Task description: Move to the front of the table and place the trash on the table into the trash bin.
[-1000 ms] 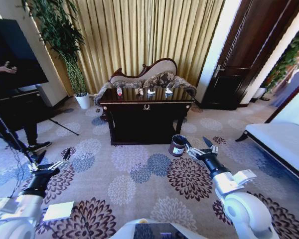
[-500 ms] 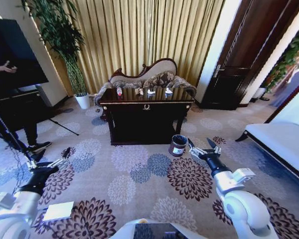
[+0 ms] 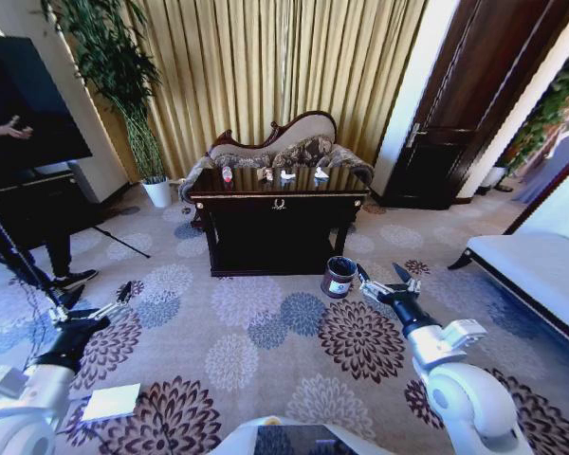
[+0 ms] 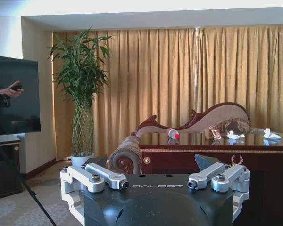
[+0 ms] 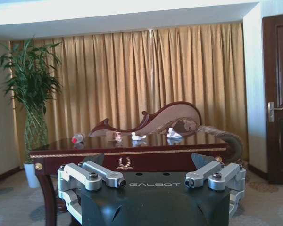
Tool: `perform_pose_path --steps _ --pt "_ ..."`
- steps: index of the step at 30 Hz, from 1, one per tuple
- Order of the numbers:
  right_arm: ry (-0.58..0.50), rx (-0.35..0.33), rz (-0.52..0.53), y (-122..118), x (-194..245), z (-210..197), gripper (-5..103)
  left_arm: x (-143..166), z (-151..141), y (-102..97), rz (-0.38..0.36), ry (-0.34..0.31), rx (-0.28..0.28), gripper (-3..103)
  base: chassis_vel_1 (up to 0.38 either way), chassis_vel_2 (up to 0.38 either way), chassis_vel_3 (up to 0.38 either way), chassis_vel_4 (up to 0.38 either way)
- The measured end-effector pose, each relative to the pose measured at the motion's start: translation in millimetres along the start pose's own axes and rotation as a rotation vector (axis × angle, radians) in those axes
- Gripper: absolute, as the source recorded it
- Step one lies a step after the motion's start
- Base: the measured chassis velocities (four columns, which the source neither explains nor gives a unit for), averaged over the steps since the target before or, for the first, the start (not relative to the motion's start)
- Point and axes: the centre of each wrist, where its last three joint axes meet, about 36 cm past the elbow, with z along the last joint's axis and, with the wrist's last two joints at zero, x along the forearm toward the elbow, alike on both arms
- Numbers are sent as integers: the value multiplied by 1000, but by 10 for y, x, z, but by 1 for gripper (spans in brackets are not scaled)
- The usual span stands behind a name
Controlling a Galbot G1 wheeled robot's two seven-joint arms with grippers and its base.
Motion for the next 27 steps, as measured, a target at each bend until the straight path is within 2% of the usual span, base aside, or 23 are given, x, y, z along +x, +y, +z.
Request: perform_pose_path --steps 18,27 --pt "-5 -1 7 13 9 46 100 -4 84 65 9 -4 -4 100 -168 150 167 -140" --pt "-4 -13 -2 45 15 69 100 -3 83 64 8 -8 -4 100 -172 223 168 -208"
